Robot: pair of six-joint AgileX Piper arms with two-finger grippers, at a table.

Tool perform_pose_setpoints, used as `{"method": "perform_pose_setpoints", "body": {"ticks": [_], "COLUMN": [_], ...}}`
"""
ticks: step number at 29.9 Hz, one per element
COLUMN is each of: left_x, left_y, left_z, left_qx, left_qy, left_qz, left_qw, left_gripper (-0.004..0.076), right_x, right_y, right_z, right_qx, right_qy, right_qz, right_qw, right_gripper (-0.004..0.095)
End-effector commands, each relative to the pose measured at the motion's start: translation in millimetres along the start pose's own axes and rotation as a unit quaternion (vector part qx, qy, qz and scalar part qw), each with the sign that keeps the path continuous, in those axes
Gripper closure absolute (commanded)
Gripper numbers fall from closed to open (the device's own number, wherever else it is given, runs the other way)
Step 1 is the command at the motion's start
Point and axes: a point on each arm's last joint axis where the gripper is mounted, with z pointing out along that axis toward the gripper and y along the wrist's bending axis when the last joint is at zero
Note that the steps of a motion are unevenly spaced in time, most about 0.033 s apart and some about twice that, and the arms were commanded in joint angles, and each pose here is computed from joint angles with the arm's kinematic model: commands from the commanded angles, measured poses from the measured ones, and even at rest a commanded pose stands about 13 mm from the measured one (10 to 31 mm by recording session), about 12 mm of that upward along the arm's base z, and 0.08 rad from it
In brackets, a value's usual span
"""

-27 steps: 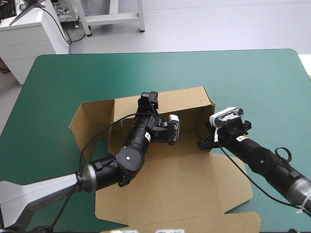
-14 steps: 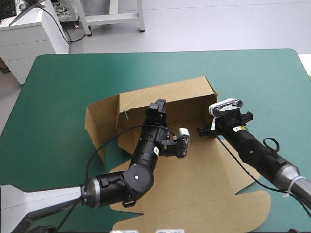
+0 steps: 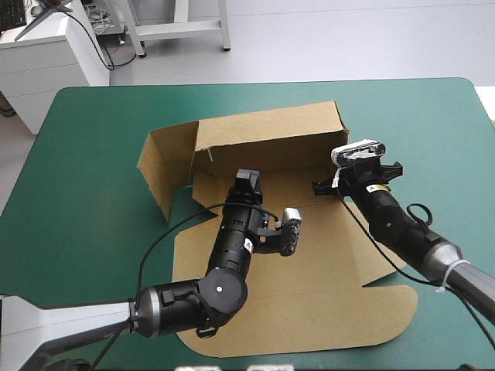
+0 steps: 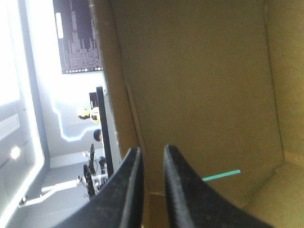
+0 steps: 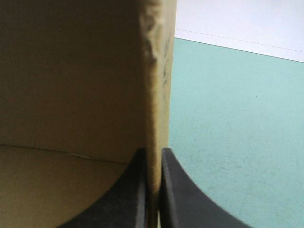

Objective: Fold the box

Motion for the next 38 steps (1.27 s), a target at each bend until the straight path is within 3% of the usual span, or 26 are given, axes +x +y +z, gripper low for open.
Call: {"method": "perform_pose_setpoints", "body": {"ticks": [1, 4, 8, 14, 19, 26, 30, 38], "left_x": [3, 9, 30, 97, 173, 274, 322, 379], "left_y": [18, 24, 57, 122, 155, 155, 138, 75], "left_z": [-7, -2, 7, 23, 33, 32, 26, 20], "left_qx": [0.019, 0.134, 0.257, 0.366, 0.340, 0.280, 0.256, 0.215], "left_qy": [-0.008, 0.000, 0.012, 0.061, 0.081, 0.129, 0.148, 0.182], "left_qz": [0.044, 0.017, -0.092, -0.299, -0.502, -0.706, -0.769, -0.844], "left_qw": [0.999, 0.991, 0.962, 0.879, 0.791, 0.638, 0.567, 0.457], "left_gripper": [0.0708, 0.0708, 0.0708, 0.0708, 0.0709, 0.0733, 0.0733, 0.0732], "right_x": [-22, -22, -20, -18, -18, -15, -13, -12], "right_y": [-8, -6, -4, -2, -1, 3, 6, 7], "right_z": [-7, -7, -6, -6, -6, -6, -7, -7], "right_qx": [0.028, 0.023, 0.010, -0.002, -0.007, -0.027, -0.043, -0.050], "right_qy": [-0.050, -0.045, -0.036, -0.027, -0.023, -0.009, 0.002, 0.007], "right_qz": [0.015, 0.015, 0.001, -0.004, -0.005, -0.005, -0.005, -0.005], "right_qw": [0.998, 0.999, 0.999, 1.000, 1.000, 1.000, 0.999, 0.999], "right_gripper": [0.0923, 0.0923, 0.0923, 0.0923, 0.0923, 0.0925, 0.0925, 0.0925]}}
